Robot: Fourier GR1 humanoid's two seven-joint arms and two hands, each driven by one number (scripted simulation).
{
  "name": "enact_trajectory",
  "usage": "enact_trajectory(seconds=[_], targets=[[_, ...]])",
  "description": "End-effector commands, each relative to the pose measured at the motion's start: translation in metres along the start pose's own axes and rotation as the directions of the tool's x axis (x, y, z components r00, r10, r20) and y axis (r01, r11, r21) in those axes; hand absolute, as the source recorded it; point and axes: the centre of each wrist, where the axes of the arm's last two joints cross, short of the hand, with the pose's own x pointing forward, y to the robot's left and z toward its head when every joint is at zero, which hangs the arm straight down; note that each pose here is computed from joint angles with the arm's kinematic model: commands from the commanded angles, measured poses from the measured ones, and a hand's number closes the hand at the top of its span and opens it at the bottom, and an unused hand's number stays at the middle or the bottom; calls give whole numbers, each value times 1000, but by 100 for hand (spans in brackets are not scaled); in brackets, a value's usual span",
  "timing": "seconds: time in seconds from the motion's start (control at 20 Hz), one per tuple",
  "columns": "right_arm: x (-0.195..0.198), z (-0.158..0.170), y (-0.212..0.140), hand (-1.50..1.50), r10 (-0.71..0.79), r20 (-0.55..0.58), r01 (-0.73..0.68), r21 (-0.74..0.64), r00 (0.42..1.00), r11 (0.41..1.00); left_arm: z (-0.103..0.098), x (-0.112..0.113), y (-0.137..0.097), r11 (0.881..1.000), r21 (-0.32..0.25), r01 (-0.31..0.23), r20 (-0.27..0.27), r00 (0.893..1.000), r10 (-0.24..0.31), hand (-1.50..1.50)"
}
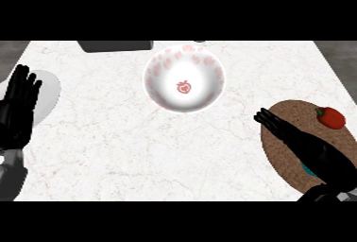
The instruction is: Pick the cupcake from the placemat and place it in the bowl
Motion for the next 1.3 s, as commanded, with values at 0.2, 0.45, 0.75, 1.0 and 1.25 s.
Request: enact_trajectory(seconds=[0.2,0.45,0.75,1.0,1.25], targets=[[66,95,-41,-150,272,100,-282,101,957,954,-2,17,12,1000,3,-1,70,998,0,0],[135,106,-81,-150,531,19,-530,106,847,841,9,16,15,1000,-25,-4,80,997,6,0],[192,104,-114,-150,718,-149,-656,314,680,687,-2,23,8,1000,-28,3,91,996,-1,0],[206,100,-118,-150,785,-208,-616,517,583,595,7,17,5,999,-41,-5,87,996,8,0],[210,100,-118,-150,842,-180,-598,629,508,496,-2,18,-5,999,-46,-2,90,996,6,0]])
